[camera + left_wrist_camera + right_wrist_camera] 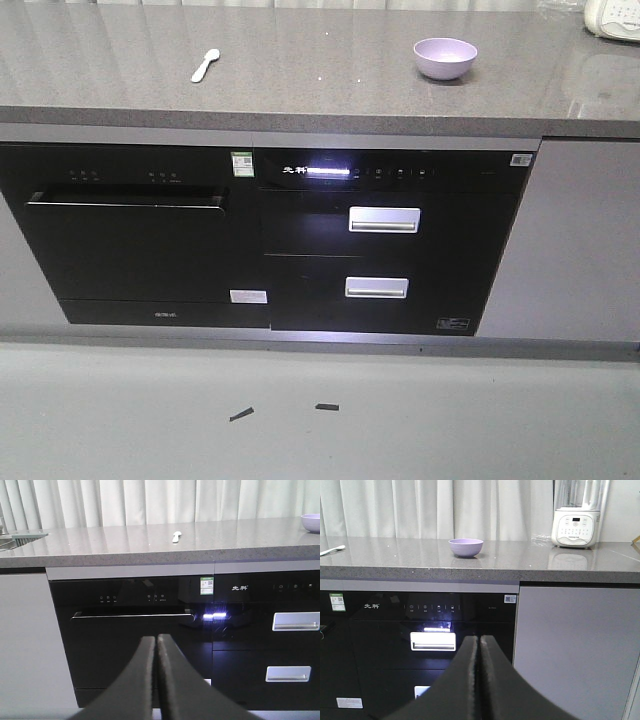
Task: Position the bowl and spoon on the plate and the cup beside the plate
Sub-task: 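Continue driving forward to the counter edge near the lavender bowl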
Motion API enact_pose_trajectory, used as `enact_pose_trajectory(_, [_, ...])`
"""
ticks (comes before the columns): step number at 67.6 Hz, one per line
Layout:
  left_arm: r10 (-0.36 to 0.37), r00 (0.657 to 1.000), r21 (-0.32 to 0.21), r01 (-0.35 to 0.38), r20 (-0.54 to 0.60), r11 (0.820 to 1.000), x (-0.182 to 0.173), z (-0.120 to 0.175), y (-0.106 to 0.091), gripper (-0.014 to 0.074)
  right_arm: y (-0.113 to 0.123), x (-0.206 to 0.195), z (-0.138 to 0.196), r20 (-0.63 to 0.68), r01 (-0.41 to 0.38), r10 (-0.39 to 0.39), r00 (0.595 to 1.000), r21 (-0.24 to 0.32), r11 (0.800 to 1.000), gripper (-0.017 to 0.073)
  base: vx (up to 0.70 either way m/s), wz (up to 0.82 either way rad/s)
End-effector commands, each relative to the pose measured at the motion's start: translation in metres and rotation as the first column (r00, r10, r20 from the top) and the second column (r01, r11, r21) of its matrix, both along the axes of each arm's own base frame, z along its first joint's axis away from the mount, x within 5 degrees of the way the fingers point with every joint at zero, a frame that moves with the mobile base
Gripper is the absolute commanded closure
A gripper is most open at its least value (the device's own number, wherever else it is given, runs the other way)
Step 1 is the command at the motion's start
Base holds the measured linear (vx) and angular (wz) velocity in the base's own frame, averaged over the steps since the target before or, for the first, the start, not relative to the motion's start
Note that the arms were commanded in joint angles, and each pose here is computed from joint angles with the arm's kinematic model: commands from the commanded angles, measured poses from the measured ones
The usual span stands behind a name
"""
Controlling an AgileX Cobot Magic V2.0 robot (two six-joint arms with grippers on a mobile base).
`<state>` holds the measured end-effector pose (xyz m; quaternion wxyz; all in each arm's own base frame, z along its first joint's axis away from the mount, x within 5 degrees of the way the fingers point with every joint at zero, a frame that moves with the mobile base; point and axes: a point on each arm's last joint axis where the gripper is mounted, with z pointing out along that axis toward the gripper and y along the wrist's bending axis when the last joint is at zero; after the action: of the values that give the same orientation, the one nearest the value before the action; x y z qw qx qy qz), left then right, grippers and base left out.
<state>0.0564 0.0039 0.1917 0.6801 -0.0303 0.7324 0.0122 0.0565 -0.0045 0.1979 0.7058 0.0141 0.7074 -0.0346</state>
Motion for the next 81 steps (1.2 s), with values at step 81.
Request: enact_pose_trajectory(81, [-0.008,0.996,-0.005,0.008,0.089,1.000,-0.0010,0.0095,-0.0007,0.0600,0.0014,-0.0007,0.0059,0.077,-0.012,0.013,0.997,-0.014,1.000,0.0562,0.10,-0.03])
